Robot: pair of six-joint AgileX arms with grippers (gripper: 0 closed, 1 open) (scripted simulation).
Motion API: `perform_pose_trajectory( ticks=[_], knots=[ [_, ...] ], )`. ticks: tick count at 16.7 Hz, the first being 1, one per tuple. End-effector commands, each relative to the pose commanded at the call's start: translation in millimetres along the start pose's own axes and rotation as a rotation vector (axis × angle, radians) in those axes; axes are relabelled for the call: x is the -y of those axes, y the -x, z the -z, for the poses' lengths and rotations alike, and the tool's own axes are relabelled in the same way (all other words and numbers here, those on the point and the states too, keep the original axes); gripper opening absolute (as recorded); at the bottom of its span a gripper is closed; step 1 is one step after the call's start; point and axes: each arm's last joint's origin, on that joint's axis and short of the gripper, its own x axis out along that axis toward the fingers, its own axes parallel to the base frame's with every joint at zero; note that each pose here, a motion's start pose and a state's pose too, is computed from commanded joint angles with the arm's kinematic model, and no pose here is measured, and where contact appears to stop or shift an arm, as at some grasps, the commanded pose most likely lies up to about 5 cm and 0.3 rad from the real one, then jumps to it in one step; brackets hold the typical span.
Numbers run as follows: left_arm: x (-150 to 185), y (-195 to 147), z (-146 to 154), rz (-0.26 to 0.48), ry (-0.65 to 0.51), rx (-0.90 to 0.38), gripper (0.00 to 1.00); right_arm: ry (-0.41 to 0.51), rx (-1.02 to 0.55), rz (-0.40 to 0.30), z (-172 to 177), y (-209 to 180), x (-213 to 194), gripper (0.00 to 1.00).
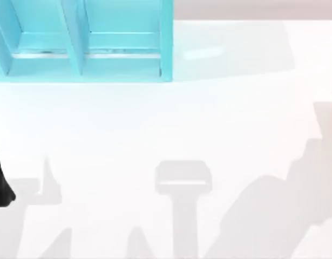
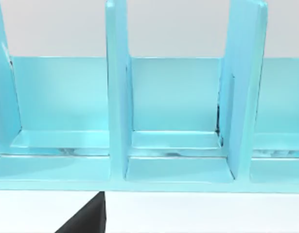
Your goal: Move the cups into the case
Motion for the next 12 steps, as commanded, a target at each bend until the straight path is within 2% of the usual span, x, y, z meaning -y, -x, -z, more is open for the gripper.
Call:
perform_pose_trajectory(
  ticks=[12],
  knots=[
    [0, 0, 0, 0.000, 0.000, 0.000, 1.00, -0.001, 0.001, 0.000, 0, 96, 0, 1.00]
  ],
)
